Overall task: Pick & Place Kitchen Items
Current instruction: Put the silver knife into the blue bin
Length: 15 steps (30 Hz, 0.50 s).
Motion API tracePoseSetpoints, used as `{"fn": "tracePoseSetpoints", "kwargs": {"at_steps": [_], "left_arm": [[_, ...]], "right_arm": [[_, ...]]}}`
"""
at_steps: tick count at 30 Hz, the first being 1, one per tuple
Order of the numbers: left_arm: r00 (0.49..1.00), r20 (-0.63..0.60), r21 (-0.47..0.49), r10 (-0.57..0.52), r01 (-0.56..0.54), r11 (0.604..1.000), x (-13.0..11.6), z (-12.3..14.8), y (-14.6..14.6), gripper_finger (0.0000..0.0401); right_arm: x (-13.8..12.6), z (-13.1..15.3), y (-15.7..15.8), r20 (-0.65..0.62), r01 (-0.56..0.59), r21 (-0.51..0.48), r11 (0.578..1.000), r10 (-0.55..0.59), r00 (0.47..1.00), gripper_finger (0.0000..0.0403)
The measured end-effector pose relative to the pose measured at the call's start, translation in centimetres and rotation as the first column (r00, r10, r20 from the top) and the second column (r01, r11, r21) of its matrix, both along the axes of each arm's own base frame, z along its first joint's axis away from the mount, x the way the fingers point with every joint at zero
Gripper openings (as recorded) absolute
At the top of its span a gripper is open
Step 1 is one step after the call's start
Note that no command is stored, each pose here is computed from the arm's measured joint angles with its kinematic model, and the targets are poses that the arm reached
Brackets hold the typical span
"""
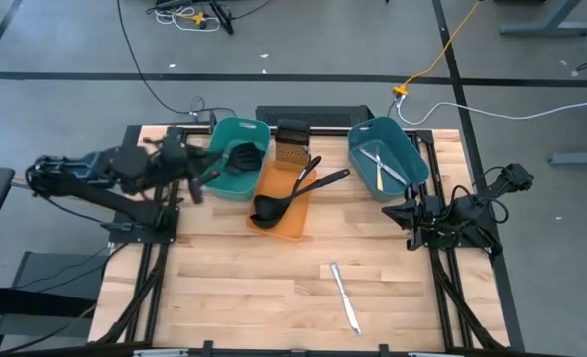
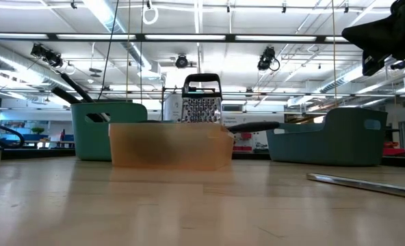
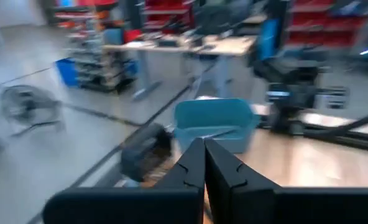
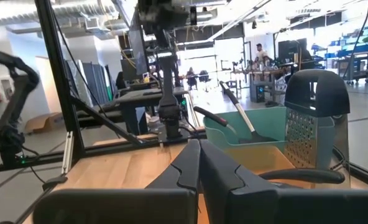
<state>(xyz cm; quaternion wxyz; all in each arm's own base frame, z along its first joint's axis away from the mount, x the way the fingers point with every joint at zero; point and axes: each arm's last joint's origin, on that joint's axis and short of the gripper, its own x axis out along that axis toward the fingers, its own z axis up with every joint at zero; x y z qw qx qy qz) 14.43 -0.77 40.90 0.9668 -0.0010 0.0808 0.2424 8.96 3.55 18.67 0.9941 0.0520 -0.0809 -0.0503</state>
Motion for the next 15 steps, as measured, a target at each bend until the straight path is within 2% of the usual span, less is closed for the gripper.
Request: {"fn": "tracePoseSetpoints", "kwargs": {"at_steps": [4, 8, 12, 15], "left_arm": [[0.981, 0.131, -0.016, -0.145, 0.148, 0.989, -1.5, -4.9, -0.1, 0.0002], [0.906, 0.256, 0.015, -0.338, 0.346, 0.938, -1.2, -11.2, -0.9, 0.0001], [0.891, 0.272, 0.048, -0.363, 0.364, 0.930, -0.7, -16.7, -1.2, 0.0001], [0.887, 0.286, 0.103, -0.363, 0.348, 0.932, -1.0, -19.1, -1.2, 0.0001]], "right_arm": [[0.0, 0.0, 0.0, -0.001, -0.001, 0.001, 1.000, 0.001, 1.000, 0.0016], [0.0, 0.0, 0.0, -0.004, -0.001, -0.001, 1.000, 0.001, 1.000, 0.0016], [0.0, -0.1, 0.0, -0.006, -0.002, -0.003, 1.000, 0.002, 1.000, 0.0016], [0.0, -0.2, 0.1, -0.012, -0.026, -0.011, 1.000, 0.026, 1.000, 0.0015]]}}
